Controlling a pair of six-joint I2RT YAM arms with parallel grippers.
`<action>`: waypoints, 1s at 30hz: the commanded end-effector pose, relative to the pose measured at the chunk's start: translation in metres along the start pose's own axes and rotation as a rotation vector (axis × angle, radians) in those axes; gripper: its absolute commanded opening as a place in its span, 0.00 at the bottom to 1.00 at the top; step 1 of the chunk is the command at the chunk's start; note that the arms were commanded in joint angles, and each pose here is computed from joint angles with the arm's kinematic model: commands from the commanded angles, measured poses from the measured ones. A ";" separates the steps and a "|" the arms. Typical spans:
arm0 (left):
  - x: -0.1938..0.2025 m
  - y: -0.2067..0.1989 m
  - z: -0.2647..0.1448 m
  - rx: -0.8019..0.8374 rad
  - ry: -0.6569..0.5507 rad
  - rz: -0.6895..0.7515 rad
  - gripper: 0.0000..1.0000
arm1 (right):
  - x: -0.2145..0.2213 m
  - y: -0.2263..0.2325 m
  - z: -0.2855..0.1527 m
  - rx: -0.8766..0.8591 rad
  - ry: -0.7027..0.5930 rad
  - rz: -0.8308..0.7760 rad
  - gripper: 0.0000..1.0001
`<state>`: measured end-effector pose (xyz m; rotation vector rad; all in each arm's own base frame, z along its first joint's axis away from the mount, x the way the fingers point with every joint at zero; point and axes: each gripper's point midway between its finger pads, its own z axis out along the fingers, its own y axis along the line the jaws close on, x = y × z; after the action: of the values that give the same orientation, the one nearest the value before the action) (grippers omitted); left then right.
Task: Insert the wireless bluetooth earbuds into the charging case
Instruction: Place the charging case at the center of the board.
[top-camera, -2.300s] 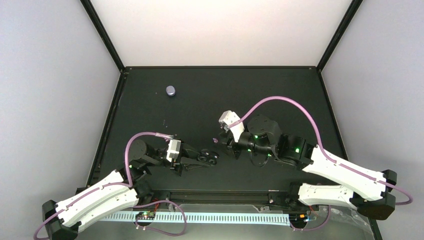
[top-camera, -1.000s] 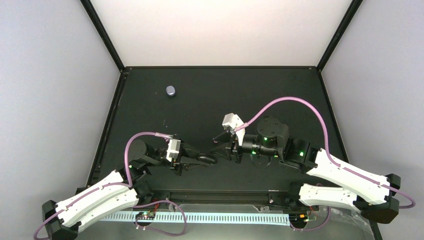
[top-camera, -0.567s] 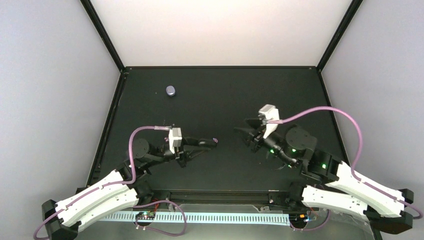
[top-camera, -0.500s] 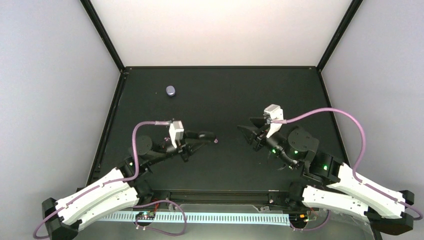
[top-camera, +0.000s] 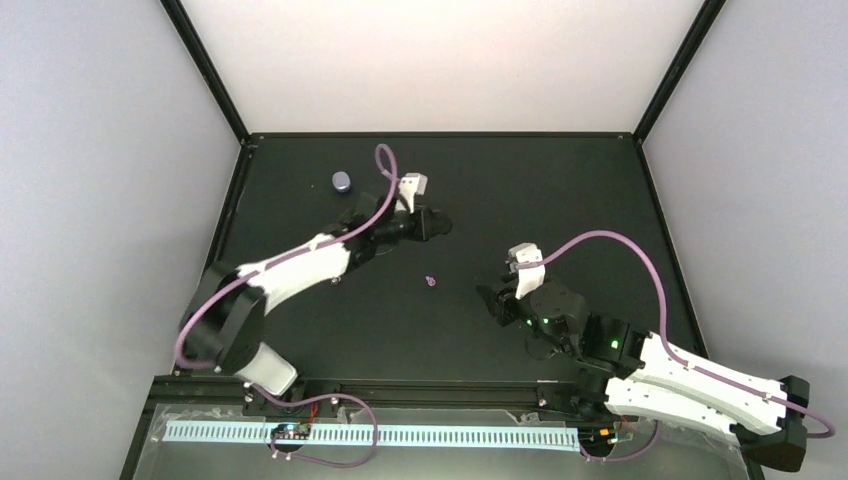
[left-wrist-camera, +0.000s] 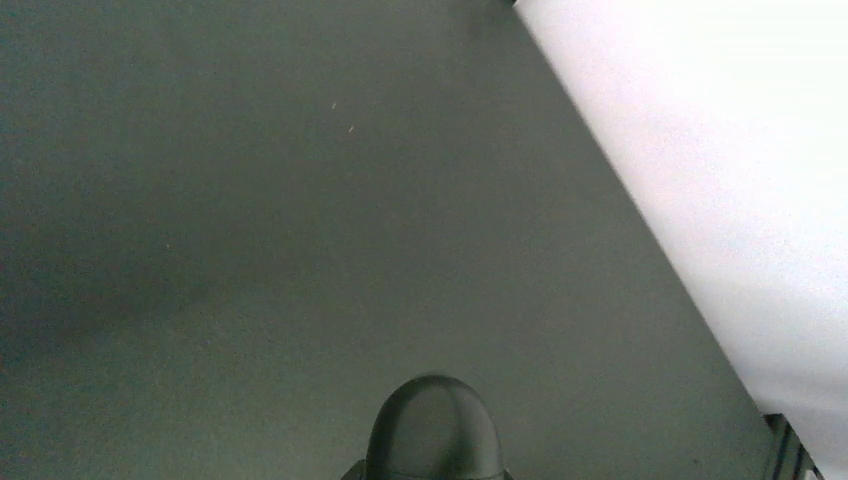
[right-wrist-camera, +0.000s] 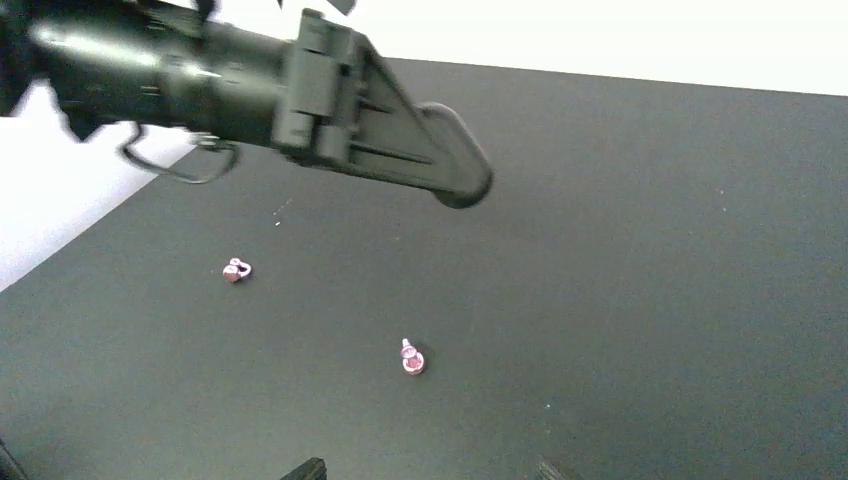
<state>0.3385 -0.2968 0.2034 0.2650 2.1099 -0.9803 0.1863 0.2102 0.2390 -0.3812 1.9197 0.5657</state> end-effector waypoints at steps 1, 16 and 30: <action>0.008 0.008 0.047 0.029 0.135 -0.083 0.02 | -0.002 -0.006 -0.007 0.003 -0.033 0.055 0.54; 0.028 0.079 0.143 -0.114 0.243 -0.258 0.03 | -0.002 -0.021 -0.021 0.033 -0.056 0.039 0.54; 0.040 0.090 0.145 -0.162 0.304 -0.240 0.50 | -0.008 -0.027 -0.026 0.057 -0.086 0.046 0.54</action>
<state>0.4299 -0.3447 0.0525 0.0679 2.5448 -0.9591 0.1796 0.1795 0.2493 -0.3054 1.8672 0.5811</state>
